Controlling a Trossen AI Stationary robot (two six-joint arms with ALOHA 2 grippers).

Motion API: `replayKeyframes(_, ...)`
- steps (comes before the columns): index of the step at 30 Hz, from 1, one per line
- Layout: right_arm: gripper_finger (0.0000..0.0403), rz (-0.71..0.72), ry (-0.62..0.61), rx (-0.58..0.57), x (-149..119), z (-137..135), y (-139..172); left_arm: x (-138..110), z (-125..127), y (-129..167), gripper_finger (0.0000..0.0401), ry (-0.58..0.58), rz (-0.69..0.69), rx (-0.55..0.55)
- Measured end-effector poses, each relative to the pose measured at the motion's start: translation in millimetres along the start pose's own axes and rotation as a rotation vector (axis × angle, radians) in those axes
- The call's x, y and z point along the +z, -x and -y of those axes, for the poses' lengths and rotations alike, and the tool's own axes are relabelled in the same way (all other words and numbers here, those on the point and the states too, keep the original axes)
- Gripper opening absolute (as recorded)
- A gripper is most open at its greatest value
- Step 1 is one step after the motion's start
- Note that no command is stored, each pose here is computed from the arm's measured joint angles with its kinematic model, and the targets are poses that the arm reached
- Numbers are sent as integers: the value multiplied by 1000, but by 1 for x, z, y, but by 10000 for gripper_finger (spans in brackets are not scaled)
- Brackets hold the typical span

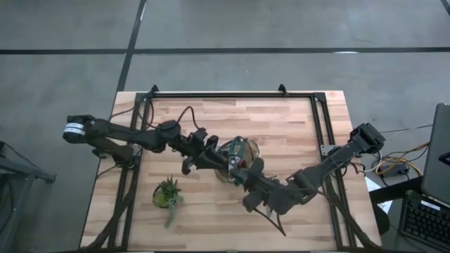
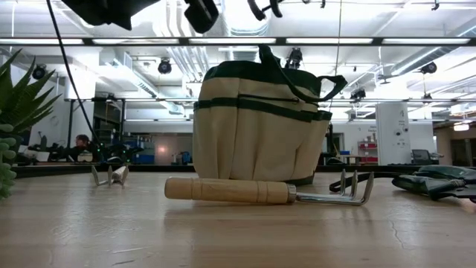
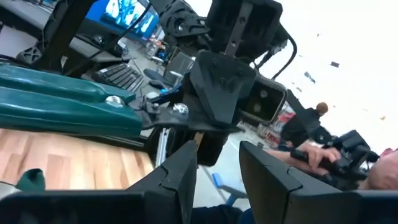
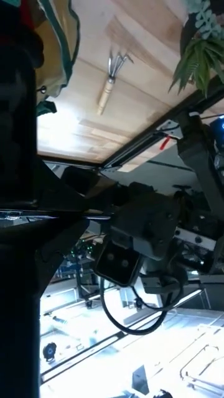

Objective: Pick & Place Garden tools in Gardening bag
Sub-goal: Put the top green shear scissors into the green gardening bag

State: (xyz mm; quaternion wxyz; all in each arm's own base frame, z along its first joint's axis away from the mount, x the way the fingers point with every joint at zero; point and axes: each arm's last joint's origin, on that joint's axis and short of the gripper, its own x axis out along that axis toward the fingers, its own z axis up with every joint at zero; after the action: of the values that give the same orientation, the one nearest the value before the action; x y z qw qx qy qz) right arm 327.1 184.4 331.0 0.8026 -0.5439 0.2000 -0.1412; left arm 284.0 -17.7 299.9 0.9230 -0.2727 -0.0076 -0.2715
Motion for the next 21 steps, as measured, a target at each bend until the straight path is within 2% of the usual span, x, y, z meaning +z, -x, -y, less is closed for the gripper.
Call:
replayKeyframes(9,8,23,-63,8,1,3,5,1,2,2,124,-45,-8,12)
replayKeyframes(17,8,119,-271,71,4,8,12,6,6,7,124,-114,-2,13)
replayKeyframes(21,8,149,-388,91,4,15,16,10,11,15,123,-230,-23,33)
